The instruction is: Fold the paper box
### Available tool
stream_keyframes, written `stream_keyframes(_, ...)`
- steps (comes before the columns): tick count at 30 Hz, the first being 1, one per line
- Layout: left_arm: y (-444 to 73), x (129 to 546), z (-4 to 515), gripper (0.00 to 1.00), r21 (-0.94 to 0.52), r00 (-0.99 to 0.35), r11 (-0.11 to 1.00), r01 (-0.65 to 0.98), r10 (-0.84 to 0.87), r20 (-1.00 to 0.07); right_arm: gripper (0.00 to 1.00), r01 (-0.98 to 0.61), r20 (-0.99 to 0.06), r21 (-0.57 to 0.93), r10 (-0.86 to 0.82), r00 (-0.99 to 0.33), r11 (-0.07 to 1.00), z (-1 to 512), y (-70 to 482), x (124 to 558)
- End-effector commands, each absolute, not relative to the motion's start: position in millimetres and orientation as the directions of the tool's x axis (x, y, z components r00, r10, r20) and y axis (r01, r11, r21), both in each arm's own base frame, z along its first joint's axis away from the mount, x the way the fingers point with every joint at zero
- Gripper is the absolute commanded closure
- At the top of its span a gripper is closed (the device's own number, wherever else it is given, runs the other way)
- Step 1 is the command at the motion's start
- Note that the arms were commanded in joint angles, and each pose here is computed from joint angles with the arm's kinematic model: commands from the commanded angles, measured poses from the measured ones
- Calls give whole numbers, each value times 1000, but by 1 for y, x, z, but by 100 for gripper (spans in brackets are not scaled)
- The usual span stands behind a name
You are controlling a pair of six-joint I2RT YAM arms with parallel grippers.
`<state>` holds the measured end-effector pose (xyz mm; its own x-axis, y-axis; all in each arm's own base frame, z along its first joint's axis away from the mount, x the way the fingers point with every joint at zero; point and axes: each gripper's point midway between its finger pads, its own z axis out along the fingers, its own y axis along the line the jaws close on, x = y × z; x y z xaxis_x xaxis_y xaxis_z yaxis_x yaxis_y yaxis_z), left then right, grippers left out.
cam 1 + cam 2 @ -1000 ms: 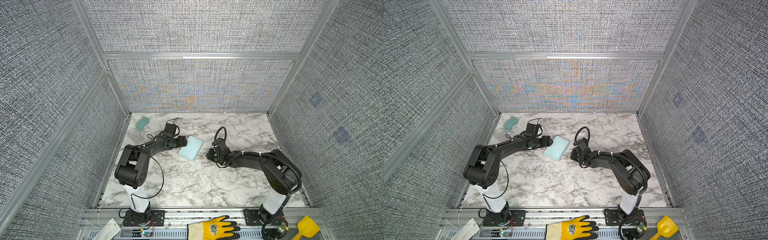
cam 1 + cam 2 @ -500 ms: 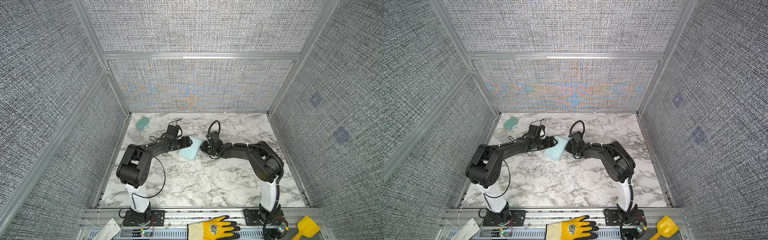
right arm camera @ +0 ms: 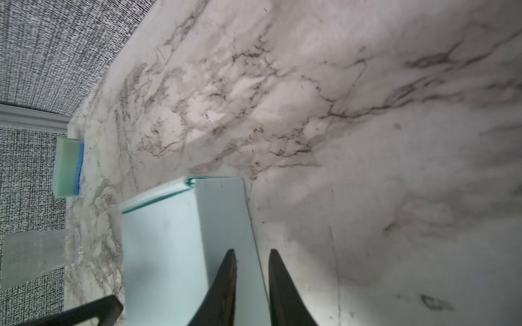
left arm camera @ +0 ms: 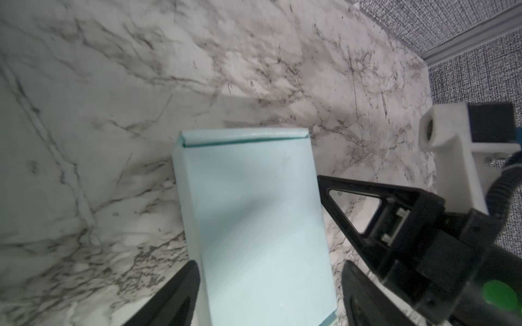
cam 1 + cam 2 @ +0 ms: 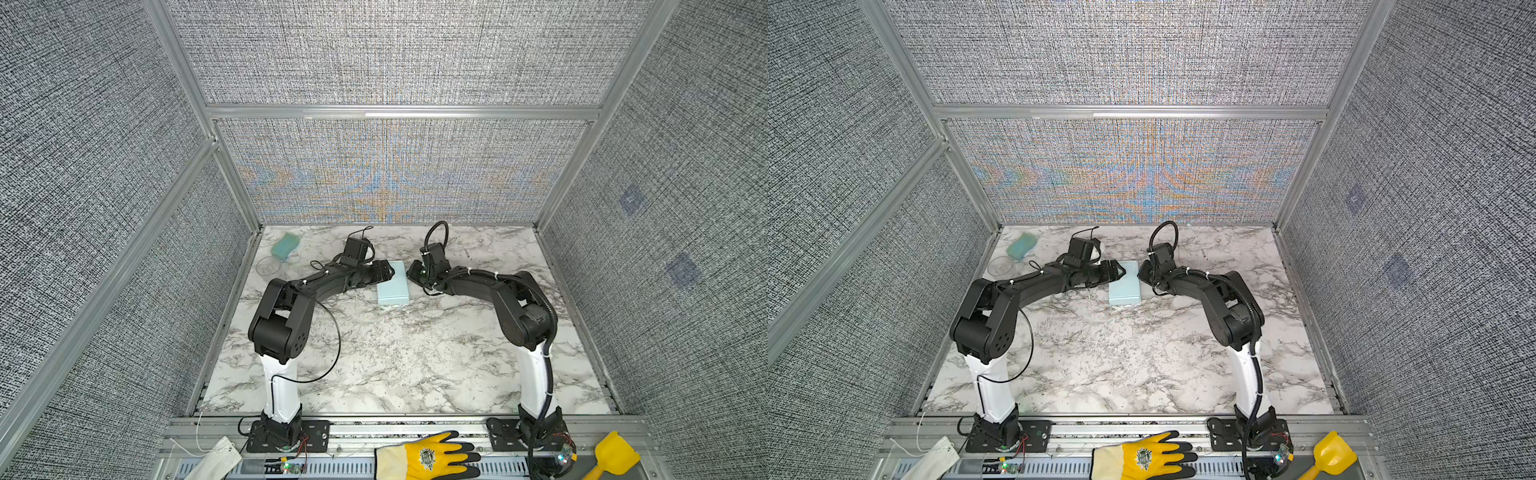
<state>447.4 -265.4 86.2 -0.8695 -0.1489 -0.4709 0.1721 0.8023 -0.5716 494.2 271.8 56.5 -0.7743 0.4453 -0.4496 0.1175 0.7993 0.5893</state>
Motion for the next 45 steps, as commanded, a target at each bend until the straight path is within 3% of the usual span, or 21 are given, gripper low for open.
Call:
stream_keyframes(1, -249, 455, 98, 18, -527, -849, 832, 172, -146, -508, 76, 89, -508, 554, 421, -752, 828, 74, 249, 501)
stream_keyframes(6, -222, 465, 144, 10, -418, -765, 890, 181, -139, -628, 72, -1, -641, 432, 306, -703, 902, 122, 208, 503)
stream_keyframes(9, -198, 466, 179, 1, -345, -700, 929, 134, -158, -696, 50, -56, -741, 310, 205, -639, 949, 159, 183, 493)
stream_keyframes(10, -190, 465, 192, 1, -325, -675, 939, 111, -169, -718, 39, -63, -775, 265, 174, -607, 962, 172, 173, 488)
stream_keyframes(13, -166, 458, 230, 1, -272, -592, 960, 68, -181, -786, 21, -77, -848, 151, 89, -523, 986, 208, 146, 471)
stream_keyframes(16, -147, 444, 264, 1, -228, -481, 972, 60, -173, -860, 14, -66, -883, 75, 35, -468, 995, 233, 121, 449)
stream_keyframes(23, -96, 393, 322, 1, -160, -220, 987, -3, -157, -963, 9, 7, -944, 23, 24, -330, 1000, 251, 72, 386)
stream_keyframes(30, -36, 373, 276, 1, -26, -239, 973, -228, -81, -968, 7, 99, -980, 5, 25, -195, 995, 236, 24, 355)
stream_keyframes(36, 18, 363, 212, 0, -89, -186, 947, -308, -152, -971, 7, 131, -965, -30, 6, -264, 991, 194, 4, 361)
stream_keyframes(39, 38, 367, 174, 0, -36, -254, 925, -379, -142, -957, 6, 129, -960, -8, 29, -279, 992, 175, -2, 364)
stream_keyframes(43, 44, 381, 146, 0, -30, -311, 932, -361, -150, -938, 6, 151, -965, 1, 41, -258, 989, 155, -11, 361)
stream_keyframes(45, 40, 380, 148, 0, -15, -268, 946, -323, -107, -958, 7, 150, -969, 7, 44, -242, 989, 149, -13, 361)
